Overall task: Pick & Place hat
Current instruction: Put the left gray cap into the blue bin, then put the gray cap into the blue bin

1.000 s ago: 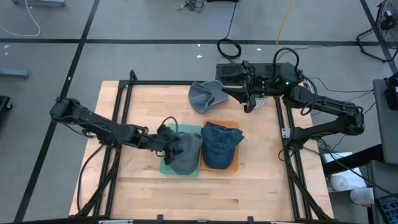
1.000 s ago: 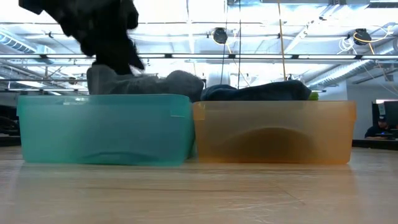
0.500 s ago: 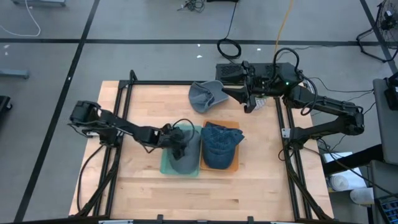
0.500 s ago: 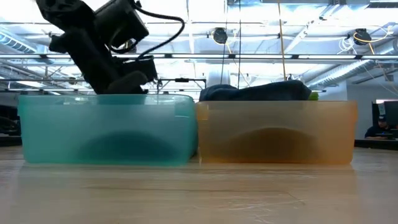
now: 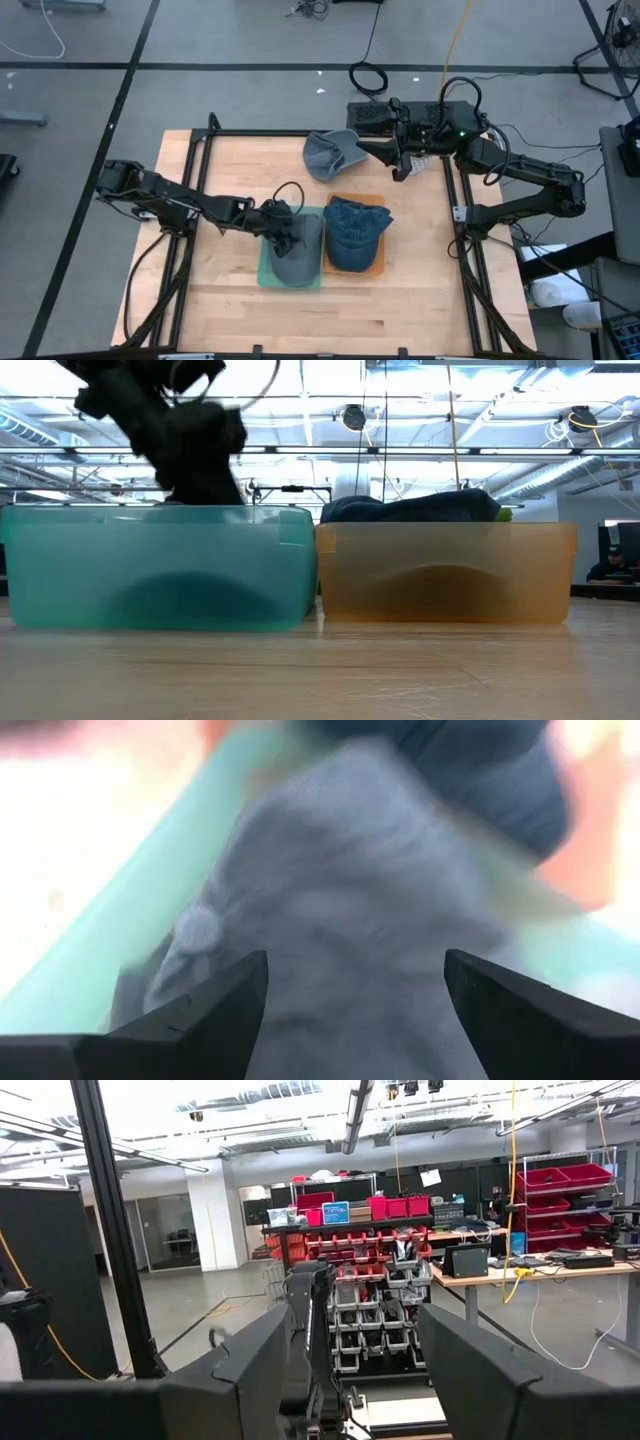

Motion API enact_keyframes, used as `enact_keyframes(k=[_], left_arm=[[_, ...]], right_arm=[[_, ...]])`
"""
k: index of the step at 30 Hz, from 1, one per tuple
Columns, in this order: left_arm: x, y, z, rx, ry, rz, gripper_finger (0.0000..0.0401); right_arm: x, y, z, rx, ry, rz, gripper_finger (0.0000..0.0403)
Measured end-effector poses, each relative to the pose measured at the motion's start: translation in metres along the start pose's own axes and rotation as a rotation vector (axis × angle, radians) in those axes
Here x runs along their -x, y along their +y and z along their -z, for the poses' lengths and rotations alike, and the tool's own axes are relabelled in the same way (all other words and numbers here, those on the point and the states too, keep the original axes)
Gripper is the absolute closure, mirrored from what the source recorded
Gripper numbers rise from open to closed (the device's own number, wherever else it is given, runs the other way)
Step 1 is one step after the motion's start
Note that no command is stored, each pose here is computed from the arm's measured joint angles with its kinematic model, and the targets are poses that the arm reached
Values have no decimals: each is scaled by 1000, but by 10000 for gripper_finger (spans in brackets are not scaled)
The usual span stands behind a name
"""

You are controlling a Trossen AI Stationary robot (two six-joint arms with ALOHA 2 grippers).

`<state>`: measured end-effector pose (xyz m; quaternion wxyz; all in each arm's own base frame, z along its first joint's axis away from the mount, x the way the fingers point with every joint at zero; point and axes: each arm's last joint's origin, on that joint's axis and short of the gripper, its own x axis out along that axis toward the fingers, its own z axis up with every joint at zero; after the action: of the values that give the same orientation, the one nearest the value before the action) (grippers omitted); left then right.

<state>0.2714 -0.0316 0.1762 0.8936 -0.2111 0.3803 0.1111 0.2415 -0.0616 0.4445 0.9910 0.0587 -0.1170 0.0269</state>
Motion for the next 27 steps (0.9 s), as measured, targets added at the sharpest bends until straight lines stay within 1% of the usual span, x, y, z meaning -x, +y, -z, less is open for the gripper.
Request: enact_keyframes(k=[2, 6, 10, 17, 19, 21, 24, 27], left_arm=[[9, -3, -6, -22, -53, 25, 89], [26, -4, -14, -62, -128, 27, 88], [43, -3, -21, -33, -206, 37, 89], [74, -1, -39, 28, -375, 108, 89], [84, 0, -44, 22, -438, 135, 89], [98, -1, -50, -9, -526, 162, 89], [117, 0, -56, -54, -646, 134, 89], [134, 4, -57, -72, -728, 68, 89]], right_arm=[[0, 0, 0, 2, 0, 0, 195], [0, 0, 0, 2, 3, 1, 195], [0, 0, 0, 3, 0, -1, 195], [0, 0, 0, -30, 4, 1, 195], [0, 0, 0, -31, 4, 2, 195], [0, 0, 0, -31, 4, 1, 195], [0, 0, 1, -30, 6, 3, 195], [0, -2, 5, -36, 44, 32, 194]])
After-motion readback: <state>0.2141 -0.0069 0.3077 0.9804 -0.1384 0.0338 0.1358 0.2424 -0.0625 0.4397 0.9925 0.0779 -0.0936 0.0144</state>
